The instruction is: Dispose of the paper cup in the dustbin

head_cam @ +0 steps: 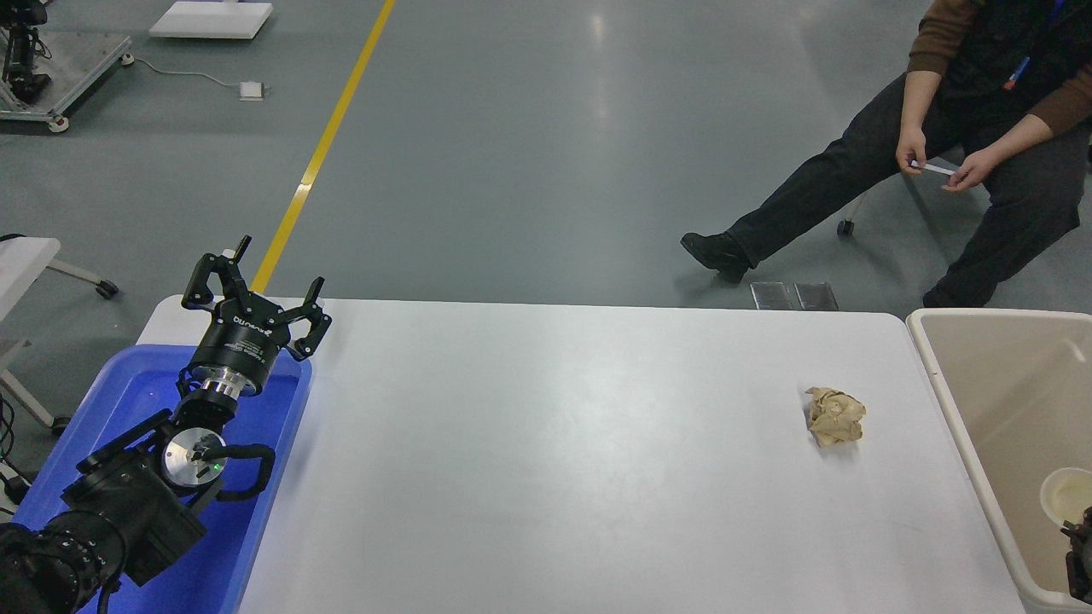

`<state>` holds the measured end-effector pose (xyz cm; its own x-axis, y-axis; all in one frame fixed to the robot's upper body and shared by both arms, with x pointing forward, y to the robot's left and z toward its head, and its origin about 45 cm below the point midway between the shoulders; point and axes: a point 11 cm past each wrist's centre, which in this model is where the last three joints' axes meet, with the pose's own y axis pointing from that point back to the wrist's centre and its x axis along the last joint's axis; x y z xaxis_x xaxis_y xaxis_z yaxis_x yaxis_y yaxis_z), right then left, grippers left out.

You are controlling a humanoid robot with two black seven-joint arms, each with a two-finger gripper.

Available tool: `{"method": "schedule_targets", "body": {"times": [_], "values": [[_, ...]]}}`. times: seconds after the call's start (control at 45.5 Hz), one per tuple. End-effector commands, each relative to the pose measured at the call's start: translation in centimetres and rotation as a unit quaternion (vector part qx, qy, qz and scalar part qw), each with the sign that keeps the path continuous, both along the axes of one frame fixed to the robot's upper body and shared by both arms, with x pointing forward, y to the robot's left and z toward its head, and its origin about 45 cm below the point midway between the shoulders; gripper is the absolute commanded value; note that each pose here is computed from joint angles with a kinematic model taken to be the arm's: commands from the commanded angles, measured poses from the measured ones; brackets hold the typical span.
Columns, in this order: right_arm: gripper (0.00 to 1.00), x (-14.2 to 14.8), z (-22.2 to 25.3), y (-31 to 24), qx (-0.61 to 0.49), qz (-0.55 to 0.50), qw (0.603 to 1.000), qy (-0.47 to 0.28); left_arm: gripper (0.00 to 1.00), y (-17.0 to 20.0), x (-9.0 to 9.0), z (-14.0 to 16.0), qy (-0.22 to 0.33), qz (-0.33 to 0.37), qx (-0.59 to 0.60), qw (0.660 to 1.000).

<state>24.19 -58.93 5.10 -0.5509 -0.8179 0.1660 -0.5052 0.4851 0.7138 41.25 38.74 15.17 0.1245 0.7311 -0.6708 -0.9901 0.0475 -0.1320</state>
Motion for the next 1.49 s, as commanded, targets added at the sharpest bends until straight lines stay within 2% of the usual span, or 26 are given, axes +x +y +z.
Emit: {"method": "schedule_targets", "body": {"times": [0.0, 0.33, 0.703, 1.099, 1.253, 1.473], "values": [[1.0, -0.1, 0.0, -0.1, 0.0, -0.004, 1.0, -0.001, 1.0, 0.0, 0.0, 0.0, 0.0, 0.0, 0.0, 1.0], [1.0, 0.3, 3.3, -3.1, -0.023, 0.003, 1.0, -0.019, 1.0, 0.0, 0.0, 0.0, 0.0, 0.0, 0.0, 1.0], [1.0, 6.6, 9.2, -2.7, 0.003, 0.07, 0.991, -0.115, 1.0, -0.1, 0.0, 0.0, 0.0, 0.0, -0.001, 1.0], [1.0, 16.1, 16.6, 4.5, 0.083, 0.19, 0.944, -0.256, 1.0, -0.1, 0.0, -0.1, 0.001, 0.0, 0.0, 1.0], [1.0, 18.8, 19.9, 9.7, 0.131, 0.249, 0.906, -0.317, 1.0, -0.1, 0.0, 0.0, 0.0, 0.0, 0.0, 1.0], [1.0, 21.3, 21.9, 16.4, 0.181, 0.31, 0.864, -0.352, 1.0, -0.2, 0.0, -0.1, 0.001, -0.001, -0.001, 1.0]]}}
